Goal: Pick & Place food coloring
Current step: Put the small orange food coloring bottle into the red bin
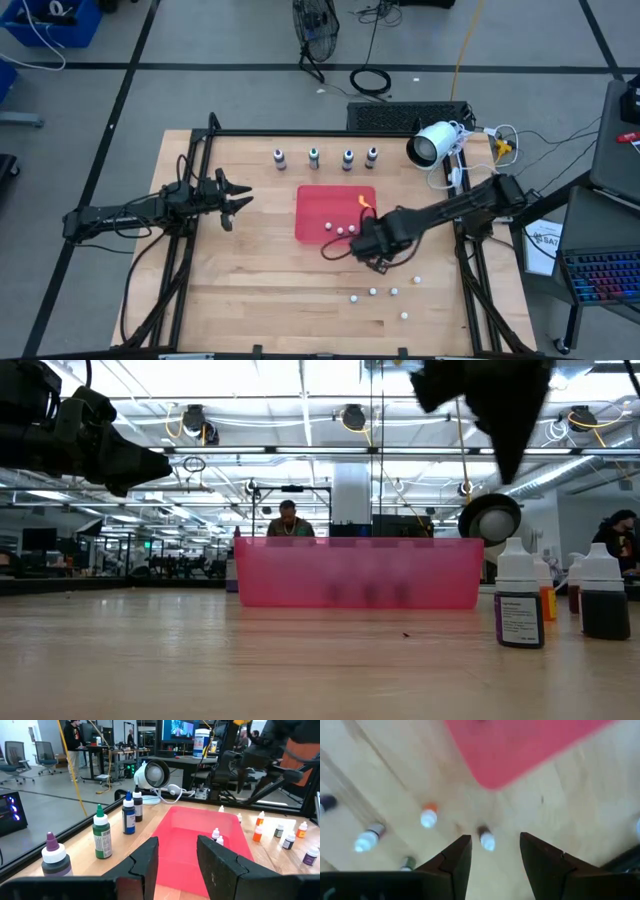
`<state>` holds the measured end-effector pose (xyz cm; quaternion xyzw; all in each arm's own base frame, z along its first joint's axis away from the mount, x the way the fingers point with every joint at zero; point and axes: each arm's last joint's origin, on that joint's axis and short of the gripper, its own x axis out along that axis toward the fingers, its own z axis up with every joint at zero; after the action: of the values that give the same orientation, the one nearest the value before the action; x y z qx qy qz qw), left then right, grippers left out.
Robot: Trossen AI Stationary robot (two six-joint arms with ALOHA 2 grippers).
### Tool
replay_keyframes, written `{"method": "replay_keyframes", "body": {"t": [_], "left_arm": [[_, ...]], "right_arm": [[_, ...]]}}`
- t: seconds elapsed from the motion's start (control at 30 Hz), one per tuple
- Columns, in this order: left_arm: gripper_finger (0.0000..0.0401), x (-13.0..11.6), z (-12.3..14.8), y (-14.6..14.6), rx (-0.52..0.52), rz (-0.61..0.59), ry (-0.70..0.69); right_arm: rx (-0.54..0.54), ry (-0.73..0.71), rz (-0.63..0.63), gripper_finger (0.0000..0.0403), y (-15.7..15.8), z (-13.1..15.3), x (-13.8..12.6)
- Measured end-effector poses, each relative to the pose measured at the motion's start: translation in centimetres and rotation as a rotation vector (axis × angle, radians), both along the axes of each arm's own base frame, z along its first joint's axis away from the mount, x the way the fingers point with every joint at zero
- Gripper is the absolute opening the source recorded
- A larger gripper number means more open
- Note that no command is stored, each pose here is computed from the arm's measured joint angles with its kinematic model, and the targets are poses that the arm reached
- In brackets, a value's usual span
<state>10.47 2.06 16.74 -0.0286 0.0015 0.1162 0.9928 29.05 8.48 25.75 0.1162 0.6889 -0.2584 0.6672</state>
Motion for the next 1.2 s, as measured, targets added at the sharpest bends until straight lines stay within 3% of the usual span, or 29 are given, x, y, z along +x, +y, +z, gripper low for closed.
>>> {"method": "replay_keyframes", "body": {"t": [0.43, 0.57, 0.87, 1.2], "left_arm": [[0.0136, 0.0, 0.0, 0.0, 0.0, 0.0, 0.0], [0.0136, 0.0, 0.0, 0.0, 0.0, 0.0, 0.0], [0.0136, 0.0, 0.0, 0.0, 0.0, 0.0, 0.0], [0.0136, 0.0, 0.0, 0.0, 0.0, 0.0, 0.0]], "right_arm": [[-0.05, 0.018, -0.236, 0.02, -2.2, -3.7, -7.4], [0.003, -0.053, -0.298, 0.0203, -2.7, -5.0, -9.0], [0.045, -0.146, -0.357, 0.0202, -3.6, -8.1, -11.1], [0.11, -0.169, -0.37, 0.0194, -4.7, -9.5, -10.9]]}}
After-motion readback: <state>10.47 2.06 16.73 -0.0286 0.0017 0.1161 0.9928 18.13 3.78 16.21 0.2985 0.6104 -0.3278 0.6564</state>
